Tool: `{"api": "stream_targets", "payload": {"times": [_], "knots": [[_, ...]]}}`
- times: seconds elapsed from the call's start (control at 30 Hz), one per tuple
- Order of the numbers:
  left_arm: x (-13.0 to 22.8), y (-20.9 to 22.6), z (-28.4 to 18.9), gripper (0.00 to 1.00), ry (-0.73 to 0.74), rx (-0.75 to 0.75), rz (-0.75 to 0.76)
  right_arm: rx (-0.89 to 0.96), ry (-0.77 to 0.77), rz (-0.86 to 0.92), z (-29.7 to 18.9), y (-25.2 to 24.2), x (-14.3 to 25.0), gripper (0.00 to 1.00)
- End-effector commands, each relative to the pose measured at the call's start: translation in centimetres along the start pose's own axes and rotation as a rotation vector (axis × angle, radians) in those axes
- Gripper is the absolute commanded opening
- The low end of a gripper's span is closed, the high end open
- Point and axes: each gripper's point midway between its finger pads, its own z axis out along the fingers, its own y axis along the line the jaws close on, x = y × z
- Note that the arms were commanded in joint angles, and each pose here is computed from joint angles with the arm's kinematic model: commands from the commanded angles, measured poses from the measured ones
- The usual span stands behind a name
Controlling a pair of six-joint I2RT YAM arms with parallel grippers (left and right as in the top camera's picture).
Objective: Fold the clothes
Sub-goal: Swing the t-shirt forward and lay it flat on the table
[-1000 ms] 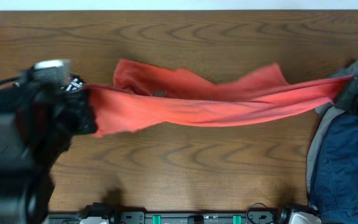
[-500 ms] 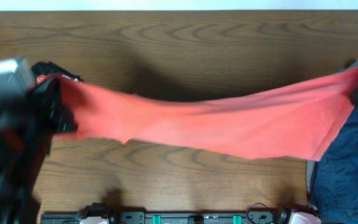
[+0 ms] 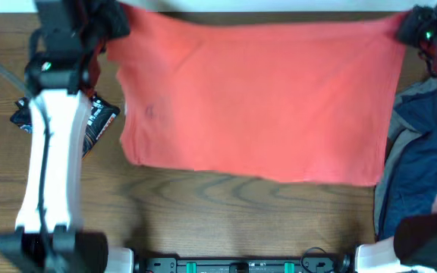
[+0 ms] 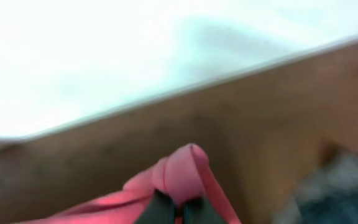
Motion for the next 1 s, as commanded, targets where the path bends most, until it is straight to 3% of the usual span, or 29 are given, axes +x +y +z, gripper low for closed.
{"api": "stream_targets", "payload": {"times": [0.0,0.1,0.23,0.33,0.4,0.53,0.67,0.8,0.97], "knots": [[-4.1,-1.0,0.2,0.06,-0.166,0.05,0.018,-0.072,-0.142,0.02,-1.0,1.6,-3.8,0.01],[-9.9,-2.7,-2.1,0.06,-0.398,0.114,0.024,-0.114,-0.305,0.028,-3.3,2.9,-8.5,0.01],[-17.4,-4.8,-8.8,0.06,-0.68,0.202,0.004,-0.082,-0.477,0.002,-8.2,3.5,-14.2,0.01],[-19.9,-5.0,-12.4,0.06,-0.746,0.203,0.007,-0.079,-0.509,-0.033,-10.6,4.2,-15.7,0.01],[-19.4,-4.5,-12.6,0.06,-0.702,0.181,0.0,-0.029,-0.475,-0.028,-10.8,3.4,-15.2,0.01],[-13.0,-1.7,-9.0,0.06,-0.389,0.071,-0.032,0.147,-0.273,-0.011,-8.7,-0.1,-10.4,0.01],[-2.2,1.2,-6.8,0.06,0.056,-0.054,-0.087,0.267,0.034,0.006,-6.3,-3.0,-3.0,0.01],[8.7,3.4,-8.8,0.06,0.501,-0.157,-0.083,0.367,0.362,0.012,-5.7,-5.4,4.8,0.01],[17.5,4.8,-12.8,0.06,0.886,-0.245,-0.135,0.44,0.75,0.018,-6.9,-6.9,12.8,0.01]]}}
